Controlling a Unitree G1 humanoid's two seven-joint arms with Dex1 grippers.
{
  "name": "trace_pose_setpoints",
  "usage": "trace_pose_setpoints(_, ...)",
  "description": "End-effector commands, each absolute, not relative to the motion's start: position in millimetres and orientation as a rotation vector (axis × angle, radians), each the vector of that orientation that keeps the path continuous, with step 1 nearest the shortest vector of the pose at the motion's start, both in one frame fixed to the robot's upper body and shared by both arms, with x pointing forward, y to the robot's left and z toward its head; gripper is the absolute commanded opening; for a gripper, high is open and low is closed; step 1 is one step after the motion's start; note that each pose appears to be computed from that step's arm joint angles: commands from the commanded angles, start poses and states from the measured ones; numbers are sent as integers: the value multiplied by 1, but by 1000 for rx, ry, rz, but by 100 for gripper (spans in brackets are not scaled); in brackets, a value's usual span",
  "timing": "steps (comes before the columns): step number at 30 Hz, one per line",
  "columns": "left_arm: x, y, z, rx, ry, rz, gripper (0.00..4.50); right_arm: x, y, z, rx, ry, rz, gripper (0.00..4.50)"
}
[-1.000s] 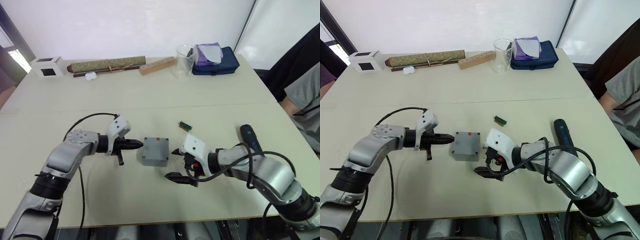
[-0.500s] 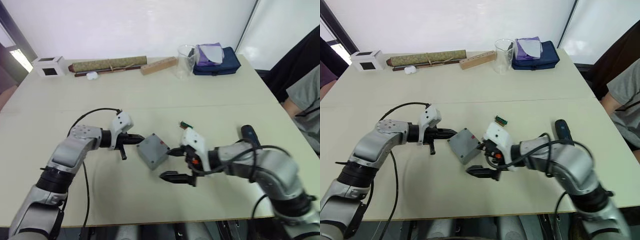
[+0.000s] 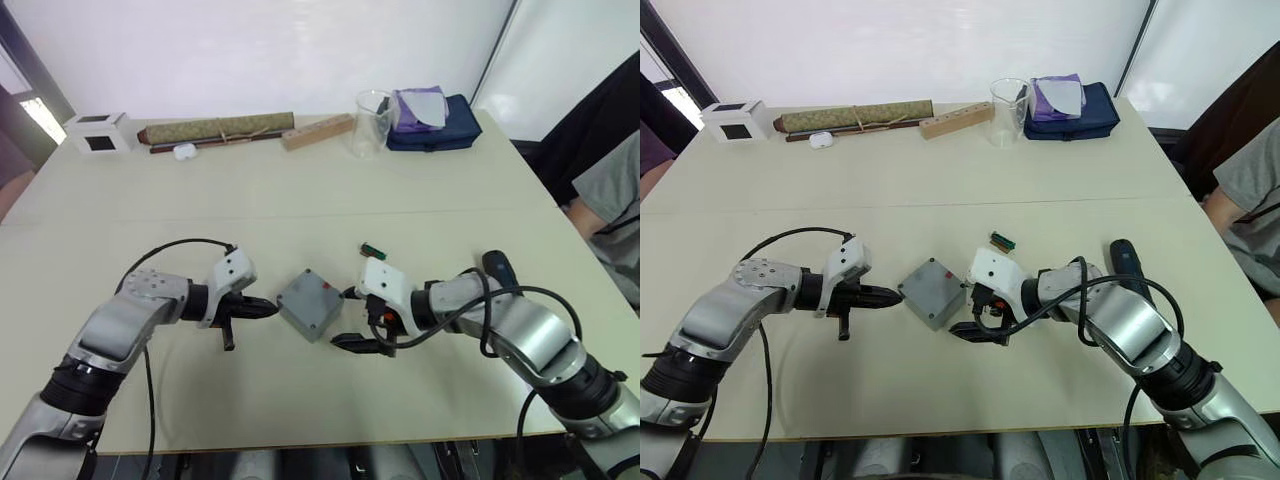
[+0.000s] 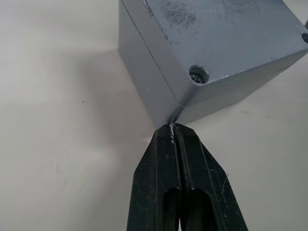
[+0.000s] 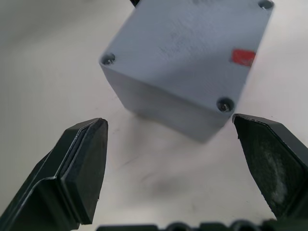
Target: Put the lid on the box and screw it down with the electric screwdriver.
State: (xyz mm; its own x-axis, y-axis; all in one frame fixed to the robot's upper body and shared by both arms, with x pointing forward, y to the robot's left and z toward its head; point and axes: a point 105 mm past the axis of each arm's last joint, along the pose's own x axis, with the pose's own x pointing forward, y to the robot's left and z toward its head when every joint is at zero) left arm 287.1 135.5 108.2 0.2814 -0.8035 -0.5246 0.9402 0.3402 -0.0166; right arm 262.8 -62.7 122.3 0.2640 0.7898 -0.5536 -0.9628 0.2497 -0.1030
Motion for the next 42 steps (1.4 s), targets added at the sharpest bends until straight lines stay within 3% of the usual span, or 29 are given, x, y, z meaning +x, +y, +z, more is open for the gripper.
trace_pose_setpoints(1, 277, 133, 117, 336, 480, -1245, 0, 256, -55, 128, -477, 393, 1284, 447)
trace_pose_setpoints(8, 295, 121, 118, 325, 416, -1212, 0, 251, -50, 130, -450, 397, 1312, 447)
trace_pose_setpoints(22, 293, 118, 114, 335, 418, -1237, 0, 245, -53, 130, -443, 415, 1297, 447)
trace_pose_setpoints(28, 299, 123, 119, 342, 401, -1212, 0, 254, -60, 137, -451, 406, 1232, 447)
trace_pose_setpoints(34, 312, 135, 154, 299, 313, -1179, 0, 255, -94, 195, -306, 298, 1211, 447)
trace_pose_setpoints(38, 313, 130, 187, 239, 233, -1211, 0, 304, -130, 207, -233, 234, 972, 447)
trace_pose_setpoints(42, 308, 119, 197, 252, 213, -1254, 0, 357, -140, 191, -244, 162, 789, 447)
